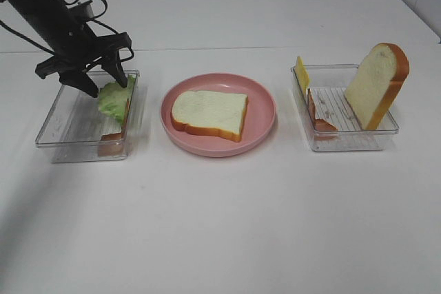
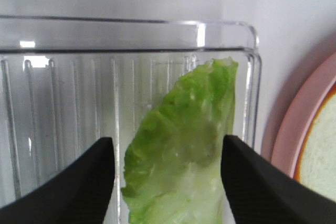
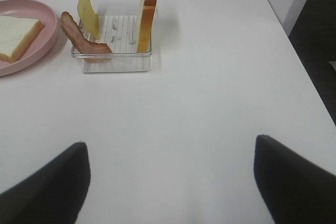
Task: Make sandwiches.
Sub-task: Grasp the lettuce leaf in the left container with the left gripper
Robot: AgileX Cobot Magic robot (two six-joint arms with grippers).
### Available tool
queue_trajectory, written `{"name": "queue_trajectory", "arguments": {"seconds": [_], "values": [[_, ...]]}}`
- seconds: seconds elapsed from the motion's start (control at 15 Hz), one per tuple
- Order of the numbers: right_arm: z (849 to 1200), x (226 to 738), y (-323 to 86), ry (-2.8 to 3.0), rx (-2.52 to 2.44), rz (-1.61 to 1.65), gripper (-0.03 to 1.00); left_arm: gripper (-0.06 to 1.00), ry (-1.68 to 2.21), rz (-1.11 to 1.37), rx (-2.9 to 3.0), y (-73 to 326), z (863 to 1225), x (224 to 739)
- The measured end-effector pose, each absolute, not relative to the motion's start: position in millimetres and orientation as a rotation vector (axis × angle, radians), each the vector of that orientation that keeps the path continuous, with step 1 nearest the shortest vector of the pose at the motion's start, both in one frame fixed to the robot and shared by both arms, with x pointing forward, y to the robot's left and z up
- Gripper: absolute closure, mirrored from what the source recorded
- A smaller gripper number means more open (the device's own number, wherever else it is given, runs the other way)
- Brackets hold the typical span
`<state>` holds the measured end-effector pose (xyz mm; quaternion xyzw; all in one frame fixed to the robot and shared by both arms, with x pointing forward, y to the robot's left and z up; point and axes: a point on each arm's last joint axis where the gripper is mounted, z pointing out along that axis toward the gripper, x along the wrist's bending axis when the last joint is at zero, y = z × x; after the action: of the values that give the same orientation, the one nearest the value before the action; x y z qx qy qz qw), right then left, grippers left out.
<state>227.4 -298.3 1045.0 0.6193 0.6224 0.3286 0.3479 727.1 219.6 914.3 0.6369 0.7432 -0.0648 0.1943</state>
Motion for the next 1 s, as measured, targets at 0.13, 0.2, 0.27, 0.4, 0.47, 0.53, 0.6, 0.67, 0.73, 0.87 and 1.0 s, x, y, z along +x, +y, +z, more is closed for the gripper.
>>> {"name": "queue_trajectory", "arguments": {"seconds": [0.13, 0.2, 0.27, 0.4, 0.47, 0.53, 0.6, 0.67, 0.73, 0.87, 1.0], "values": [[1045, 227, -298, 1.614, 1.606, 0.852, 0.17, 0.39, 2.101, -0.209, 1.786, 219, 903, 727], [1045, 227, -298, 1.614, 1.606, 0.852, 0.17, 0.48, 2.103, -0.218, 1.781, 218, 902, 727], [1045, 227, -298, 1.614, 1.606, 0.852, 0.17, 0.57, 2.101, -0.218, 1.777, 218, 903, 728], [1045, 227, -298, 1.614, 1.606, 0.852, 0.17, 0.70, 2.096, -0.219, 1.773, 218, 904, 728], [1045, 227, -298, 1.614, 1.606, 0.852, 0.17, 0.74, 2.095, -0.220, 1.771, 218, 905, 728], [1045, 227, -298, 1.614, 1.606, 0.852, 0.17, 0.78, 2.095, -0.221, 1.770, 218, 905, 728], [1045, 227, -298, 1.614, 1.606, 0.852, 0.17, 0.79, 2.095, -0.223, 1.768, 218, 905, 728], [1045, 227, -298, 1.614, 1.606, 0.852, 0.17, 0.84, 2.094, -0.229, 1.766, 217, 906, 727], [1045, 227, -298, 1.614, 1.606, 0.852, 0.17, 0.85, 2.088, -0.229, 1.767, 217, 907, 727], [1045, 227, -298, 1.614, 1.606, 0.852, 0.17, 0.86, 2.054, -0.201, 1.769, 217, 922, 727], [1045, 227, -298, 1.614, 1.606, 0.852, 0.17, 0.86, 2.021, -0.172, 1.762, 217, 942, 726]]}}
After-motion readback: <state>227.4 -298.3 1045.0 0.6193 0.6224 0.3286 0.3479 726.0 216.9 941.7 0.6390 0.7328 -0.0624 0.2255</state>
